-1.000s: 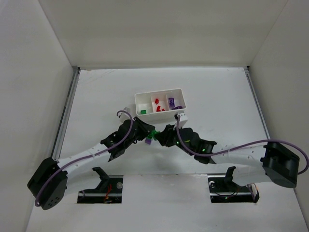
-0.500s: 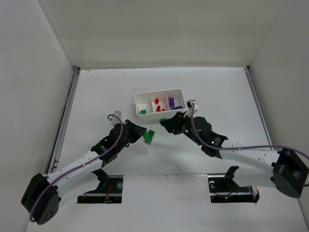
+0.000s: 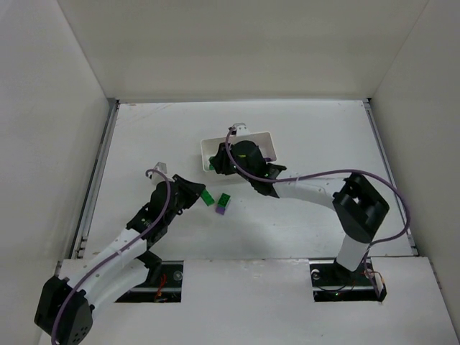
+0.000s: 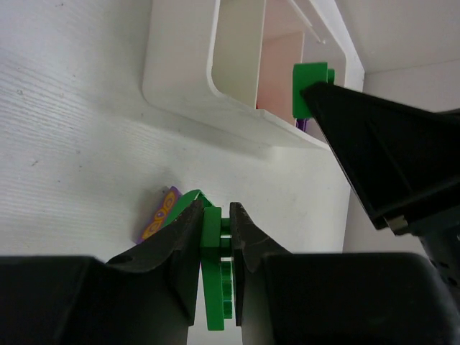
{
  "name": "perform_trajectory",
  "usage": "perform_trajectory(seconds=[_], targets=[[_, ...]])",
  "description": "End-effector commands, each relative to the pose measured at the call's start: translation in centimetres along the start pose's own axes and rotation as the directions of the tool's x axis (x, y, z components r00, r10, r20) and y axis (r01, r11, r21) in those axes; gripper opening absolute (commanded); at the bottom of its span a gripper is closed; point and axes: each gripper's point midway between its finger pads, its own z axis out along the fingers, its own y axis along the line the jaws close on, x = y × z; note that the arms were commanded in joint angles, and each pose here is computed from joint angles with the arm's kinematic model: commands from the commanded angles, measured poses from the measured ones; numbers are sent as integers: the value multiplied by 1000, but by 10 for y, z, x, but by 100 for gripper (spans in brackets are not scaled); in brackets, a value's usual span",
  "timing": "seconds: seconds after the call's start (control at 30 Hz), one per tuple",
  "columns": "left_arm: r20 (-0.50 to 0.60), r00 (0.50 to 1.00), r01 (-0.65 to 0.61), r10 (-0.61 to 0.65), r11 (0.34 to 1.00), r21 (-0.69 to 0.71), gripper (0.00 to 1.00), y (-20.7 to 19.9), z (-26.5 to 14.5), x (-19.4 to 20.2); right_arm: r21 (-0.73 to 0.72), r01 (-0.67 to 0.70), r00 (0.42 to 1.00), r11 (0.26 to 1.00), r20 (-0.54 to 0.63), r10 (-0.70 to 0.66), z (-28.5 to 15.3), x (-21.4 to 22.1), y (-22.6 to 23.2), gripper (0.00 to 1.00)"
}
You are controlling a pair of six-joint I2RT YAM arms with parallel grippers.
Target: Sort the legos into containers by color
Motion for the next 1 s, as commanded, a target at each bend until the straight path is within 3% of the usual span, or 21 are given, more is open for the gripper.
perform_trajectory(seconds=[0.0, 0.2, 0.33, 0.4, 0.7, 0.97], targets=[[12, 1000, -26, 26, 999, 29, 10, -8, 2, -7, 57, 39, 999, 998, 31, -40, 15, -17, -7, 35], [45, 998, -40, 38, 998, 46, 10, -20, 4, -19, 75, 39, 998, 996, 42, -42, 25, -23, -10, 67], [66, 997, -44, 40, 997, 62, 10, -31, 8, -27, 72, 19, 997, 997, 76, -25, 9, -36, -14, 71], [87, 995, -47, 40, 996, 77, 10, -40, 11, -34, 72, -1, 995, 997, 96, -6, -8, -37, -21, 67], [251, 954, -176, 163, 984, 32, 10, -77, 35, -86, 94, -101, 986, 990, 143, 87, -82, -14, -55, 29], [337, 903, -261, 268, 963, -69, 10, -86, 56, -121, 100, -80, 988, 992, 143, 65, -132, -7, -68, 28]])
